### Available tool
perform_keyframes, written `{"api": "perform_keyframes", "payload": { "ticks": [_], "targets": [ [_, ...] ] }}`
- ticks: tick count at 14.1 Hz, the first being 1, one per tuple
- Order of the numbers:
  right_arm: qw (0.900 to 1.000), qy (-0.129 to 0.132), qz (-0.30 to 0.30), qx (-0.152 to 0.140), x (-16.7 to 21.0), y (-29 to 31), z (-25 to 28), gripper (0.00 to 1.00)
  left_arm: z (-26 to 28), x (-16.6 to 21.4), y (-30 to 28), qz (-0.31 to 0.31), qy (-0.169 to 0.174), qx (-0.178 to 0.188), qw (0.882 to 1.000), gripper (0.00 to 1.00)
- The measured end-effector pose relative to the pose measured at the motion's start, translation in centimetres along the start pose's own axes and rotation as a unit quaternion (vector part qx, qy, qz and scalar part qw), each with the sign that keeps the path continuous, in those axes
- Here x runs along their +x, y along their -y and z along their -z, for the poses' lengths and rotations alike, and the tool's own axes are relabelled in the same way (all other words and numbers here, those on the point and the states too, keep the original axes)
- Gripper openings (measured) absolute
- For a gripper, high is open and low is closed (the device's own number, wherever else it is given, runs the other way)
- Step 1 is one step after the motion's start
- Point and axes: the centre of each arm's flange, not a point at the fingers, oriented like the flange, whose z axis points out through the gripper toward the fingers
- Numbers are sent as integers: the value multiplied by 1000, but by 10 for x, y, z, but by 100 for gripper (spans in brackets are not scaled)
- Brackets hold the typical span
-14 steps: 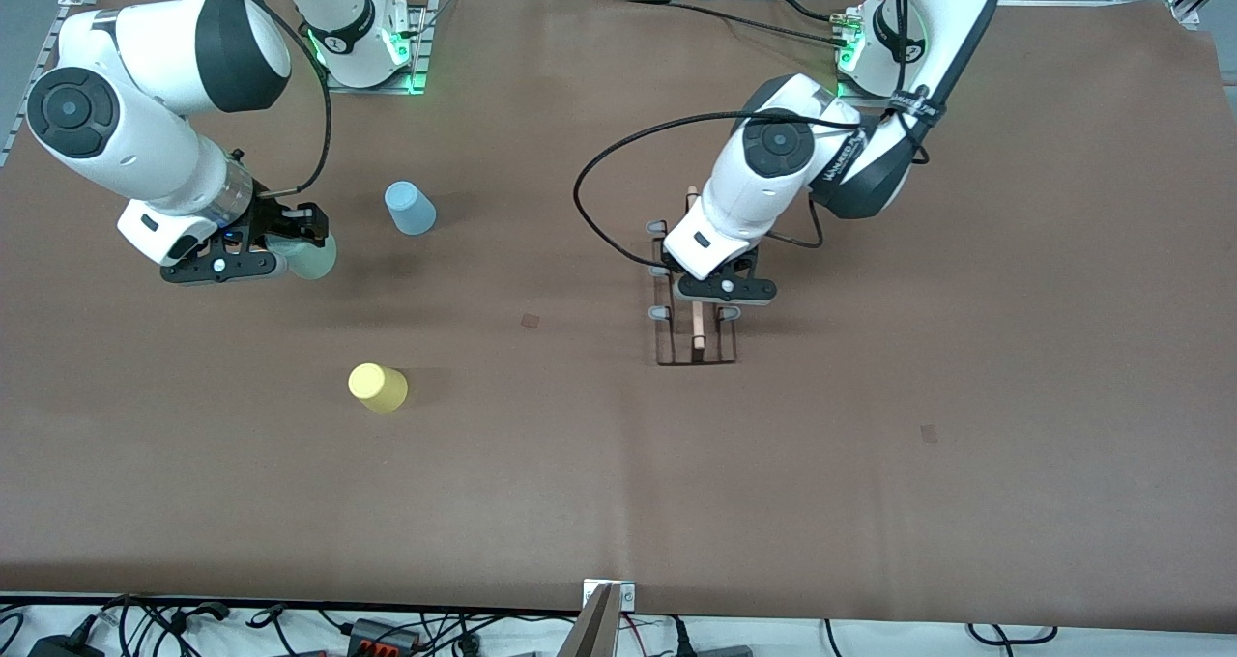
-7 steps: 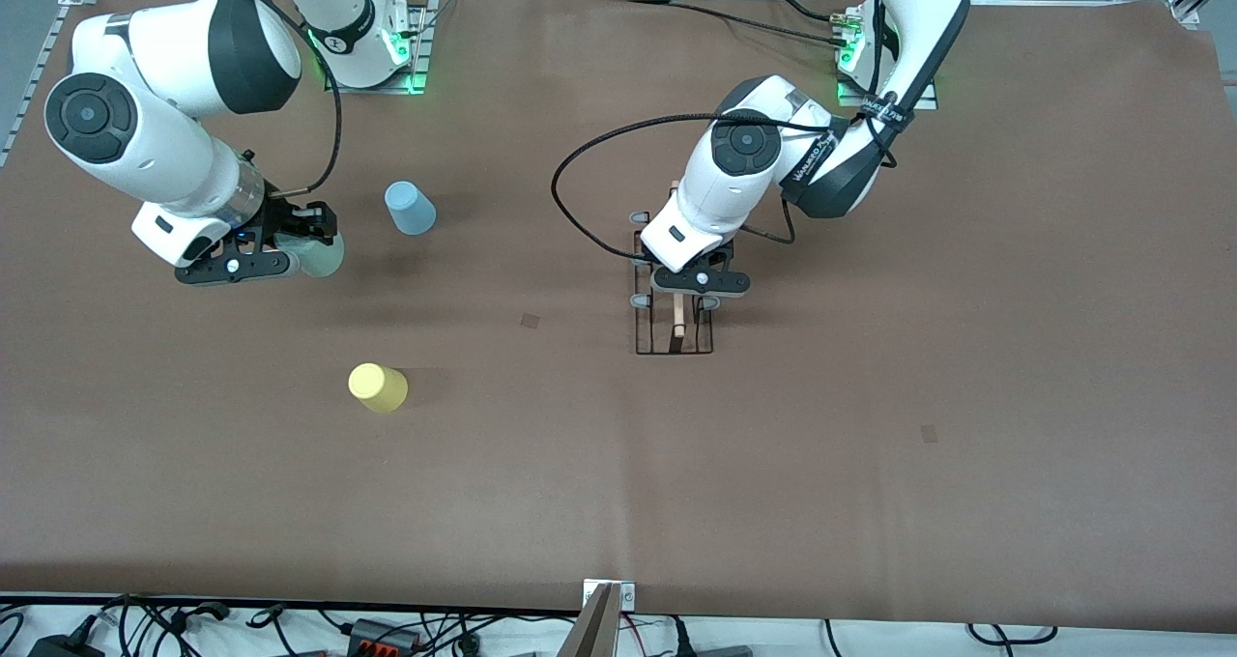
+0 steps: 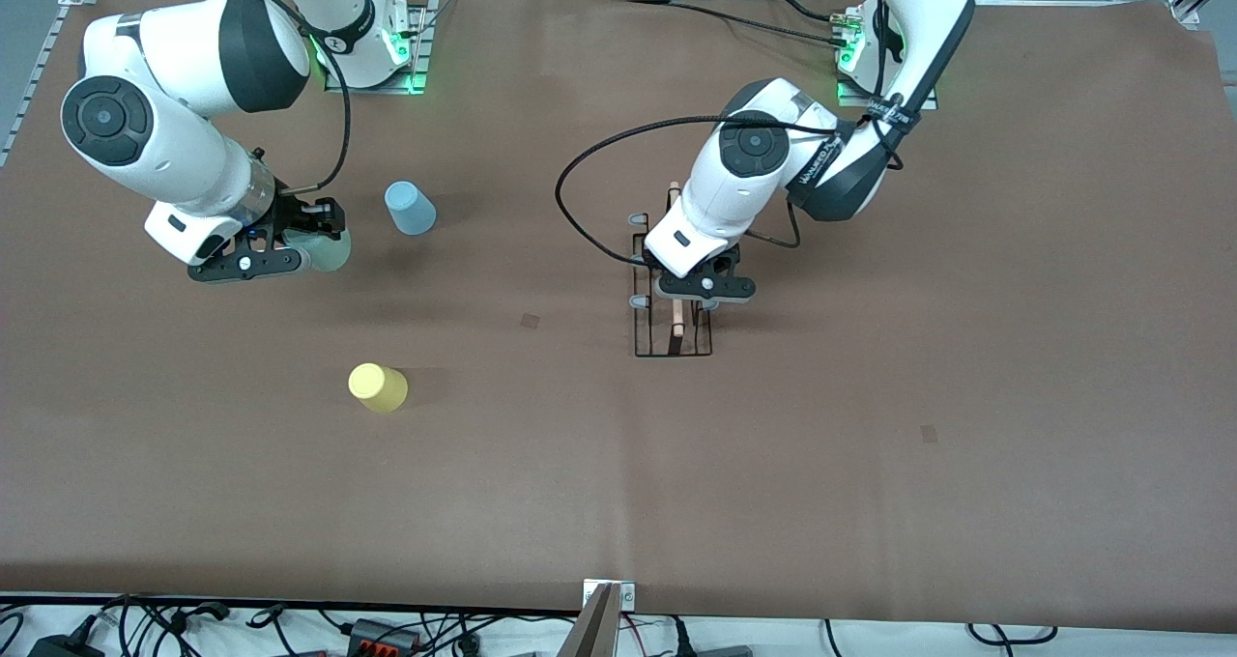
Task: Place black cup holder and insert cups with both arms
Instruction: 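Set down the holder and open the left gripper while the right gripper holds the cup, then bring the teal cup over the holder while the left gripper withdraws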
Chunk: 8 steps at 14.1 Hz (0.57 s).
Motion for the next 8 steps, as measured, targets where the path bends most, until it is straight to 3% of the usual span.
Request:
{"api": "perform_keyframes", "payload": {
  "ticks": [4,8],
  "targets": [
    [998,-7,-56,11,-10,69,6,68,78,21,48,6,4,28,1000,97],
    [991,-43,-121,24,-42,195,29,68,138,61,157,-16,-3,42,999,100]
  ]
}}
